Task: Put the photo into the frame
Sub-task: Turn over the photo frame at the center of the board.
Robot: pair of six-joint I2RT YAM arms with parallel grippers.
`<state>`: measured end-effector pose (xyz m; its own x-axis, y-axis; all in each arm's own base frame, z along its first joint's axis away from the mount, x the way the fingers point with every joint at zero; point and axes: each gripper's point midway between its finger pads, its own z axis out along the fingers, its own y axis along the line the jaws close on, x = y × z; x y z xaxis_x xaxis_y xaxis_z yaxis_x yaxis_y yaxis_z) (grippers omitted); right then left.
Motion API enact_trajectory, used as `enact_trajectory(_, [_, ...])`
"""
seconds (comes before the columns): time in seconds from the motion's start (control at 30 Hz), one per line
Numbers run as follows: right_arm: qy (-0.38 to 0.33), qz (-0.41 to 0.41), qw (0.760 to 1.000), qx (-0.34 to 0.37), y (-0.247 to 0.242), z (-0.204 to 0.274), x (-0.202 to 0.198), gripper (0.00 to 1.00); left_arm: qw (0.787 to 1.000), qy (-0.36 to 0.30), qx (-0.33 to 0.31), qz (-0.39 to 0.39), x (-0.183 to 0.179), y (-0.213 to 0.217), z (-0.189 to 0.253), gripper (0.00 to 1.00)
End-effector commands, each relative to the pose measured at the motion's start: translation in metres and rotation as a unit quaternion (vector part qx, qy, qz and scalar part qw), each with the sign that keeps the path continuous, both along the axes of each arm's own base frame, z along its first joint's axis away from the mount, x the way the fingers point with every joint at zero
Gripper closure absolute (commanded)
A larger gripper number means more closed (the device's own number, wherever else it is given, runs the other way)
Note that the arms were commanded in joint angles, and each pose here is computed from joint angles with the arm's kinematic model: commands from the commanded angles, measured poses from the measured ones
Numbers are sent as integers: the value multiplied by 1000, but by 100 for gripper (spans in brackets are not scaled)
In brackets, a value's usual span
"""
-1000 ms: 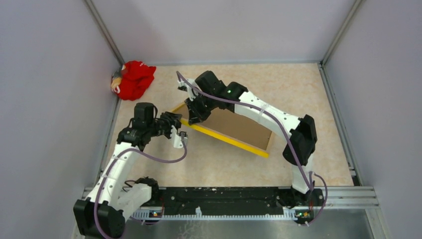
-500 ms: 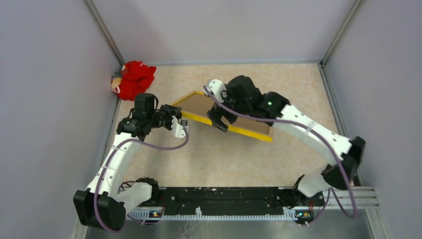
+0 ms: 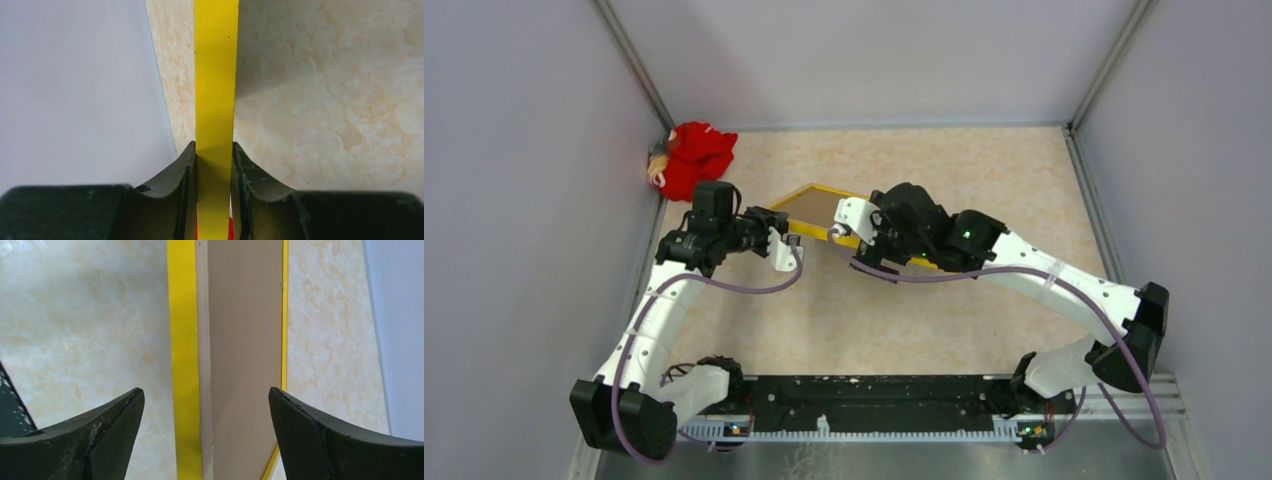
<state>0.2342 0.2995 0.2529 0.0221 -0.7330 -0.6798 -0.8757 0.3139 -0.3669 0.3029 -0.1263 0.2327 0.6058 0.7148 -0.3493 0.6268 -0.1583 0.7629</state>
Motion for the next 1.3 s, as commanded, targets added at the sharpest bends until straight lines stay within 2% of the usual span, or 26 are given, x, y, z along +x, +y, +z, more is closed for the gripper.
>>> enact_trajectory(0.0, [-50,-4,998,-47,-11,-7,12,9,999,-26,-32,-10,3,-8,31,88])
enact_trajectory(0.3, [-94,11,994,-59,-4,-13,16,24,999,-20,-36,-7,3,-8,32,90])
enact_trajectory(0.4, [-105,7,992,-69,1,-14,21,35,999,-18,-38,-3,5,-8,34,91])
enact_trajectory(0.47, [-113,-1,991,-72,2,-11,27,51,999,-16,-40,0,6,-8,36,89])
enact_trajectory(0.57, [-125,-20,990,-64,6,2,35,89,999,-8,-44,3,7,-8,38,80])
enact_trajectory(0.6, [-129,-28,989,-59,7,8,38,98,999,-5,-46,6,8,-8,39,74])
enact_trajectory(0.67, [-136,-37,989,-40,10,22,40,100,998,-1,-56,15,10,-9,43,58])
enact_trajectory(0.77, [-148,-51,988,-3,12,45,42,100,996,4,-83,37,15,-8,53,44])
enact_trajectory(0.8, [-149,-54,987,12,14,53,42,100,994,4,-95,46,17,-8,60,29])
enact_trajectory(0.83, [-143,-59,987,32,16,61,40,100,992,4,-109,56,21,-6,68,6])
enact_trajectory(0.87, [-138,-62,987,54,20,74,39,100,990,8,-125,65,24,-5,75,2])
enact_trajectory(0.97, [-101,-65,987,105,31,103,34,100,977,31,-184,101,37,3,104,1])
enact_trajectory(1.1, [0,-76,984,164,41,130,38,100,940,89,-288,161,63,25,147,1])
enact_trajectory(1.27, [140,-103,958,226,43,134,67,100,905,143,-346,199,75,47,153,1])
